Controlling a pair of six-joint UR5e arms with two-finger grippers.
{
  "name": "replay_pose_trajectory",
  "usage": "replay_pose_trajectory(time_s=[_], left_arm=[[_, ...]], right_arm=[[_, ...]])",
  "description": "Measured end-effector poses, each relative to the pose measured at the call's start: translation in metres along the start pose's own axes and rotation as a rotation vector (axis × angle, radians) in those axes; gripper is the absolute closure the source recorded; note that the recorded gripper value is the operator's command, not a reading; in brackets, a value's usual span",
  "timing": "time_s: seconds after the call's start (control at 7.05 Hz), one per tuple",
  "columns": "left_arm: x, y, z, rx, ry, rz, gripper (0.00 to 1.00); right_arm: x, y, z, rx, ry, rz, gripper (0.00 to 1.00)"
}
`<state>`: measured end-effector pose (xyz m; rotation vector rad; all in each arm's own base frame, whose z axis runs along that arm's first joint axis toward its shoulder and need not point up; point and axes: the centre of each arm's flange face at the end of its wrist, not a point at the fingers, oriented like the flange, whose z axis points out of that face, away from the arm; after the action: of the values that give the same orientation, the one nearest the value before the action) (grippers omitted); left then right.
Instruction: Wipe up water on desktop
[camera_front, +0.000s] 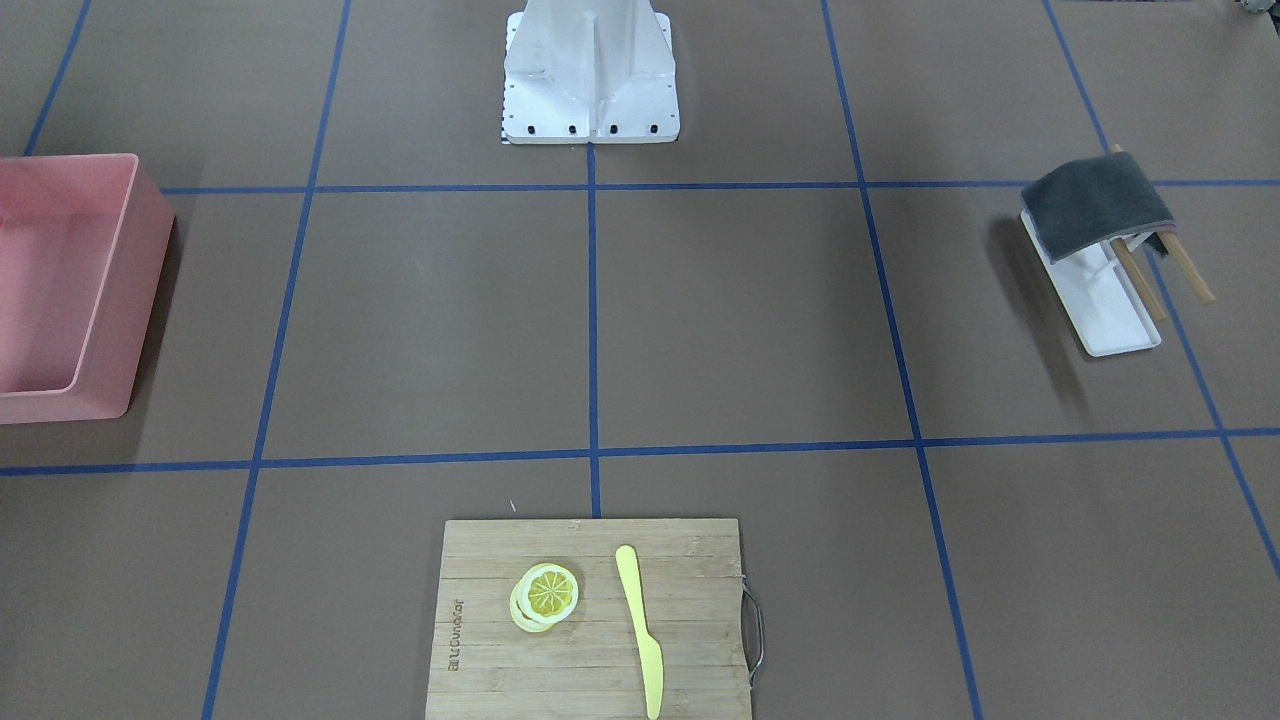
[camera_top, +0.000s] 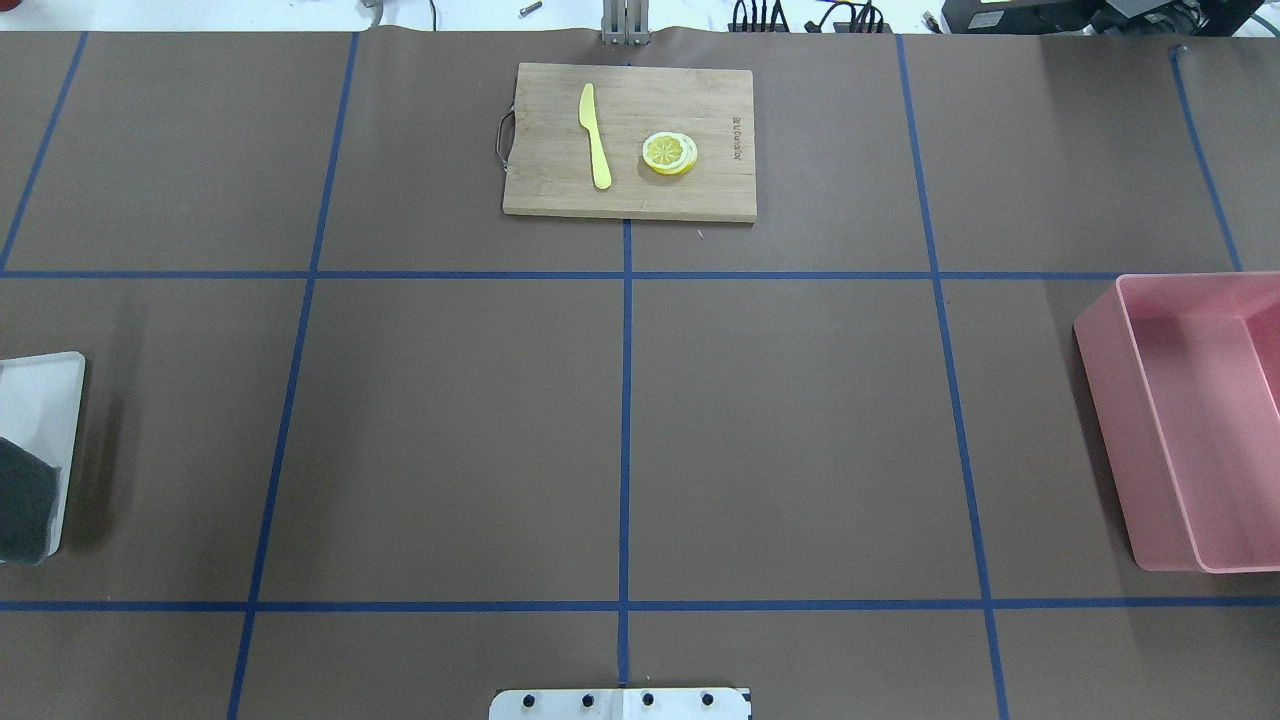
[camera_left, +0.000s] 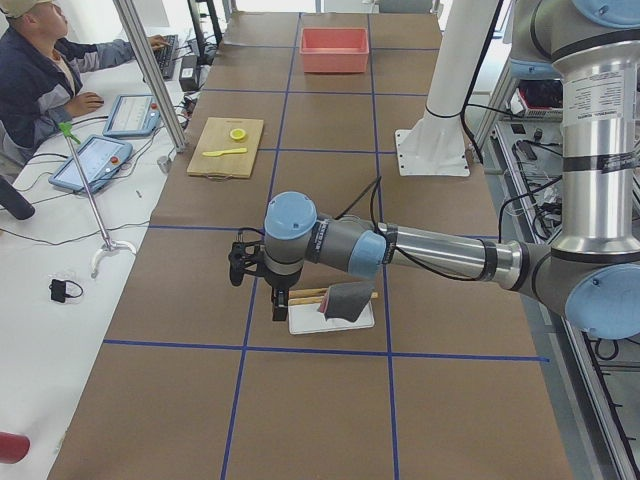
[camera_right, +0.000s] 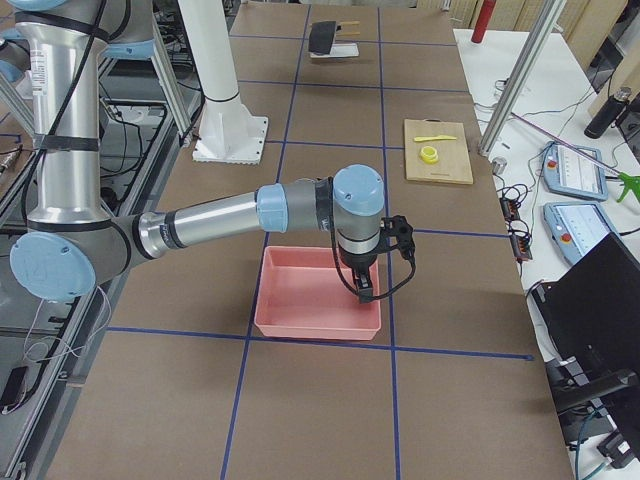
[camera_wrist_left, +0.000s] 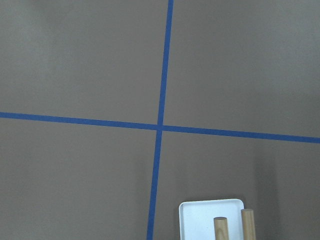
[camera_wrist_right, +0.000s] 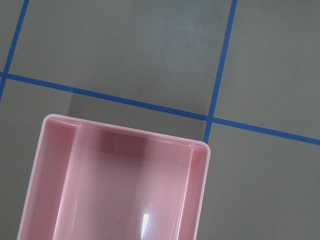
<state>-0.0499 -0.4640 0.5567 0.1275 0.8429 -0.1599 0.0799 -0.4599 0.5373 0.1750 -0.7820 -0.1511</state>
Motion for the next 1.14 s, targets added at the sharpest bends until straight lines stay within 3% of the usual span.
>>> replay_pose_trajectory(time_s=[0.85, 1.14], left_arm=[[-0.003, 0.021, -0.006, -0.018, 0.012, 0.015, 0.02], [0.003, 0.024, -0.009, -0.023, 0.045, 0.008, 0.02]], right_arm=[[0.000, 0.002, -0.004, 0.006, -0.003, 0.004, 0.00], [-0.001, 0.003, -0.005, 0.008, -0.001, 0.002, 0.00]])
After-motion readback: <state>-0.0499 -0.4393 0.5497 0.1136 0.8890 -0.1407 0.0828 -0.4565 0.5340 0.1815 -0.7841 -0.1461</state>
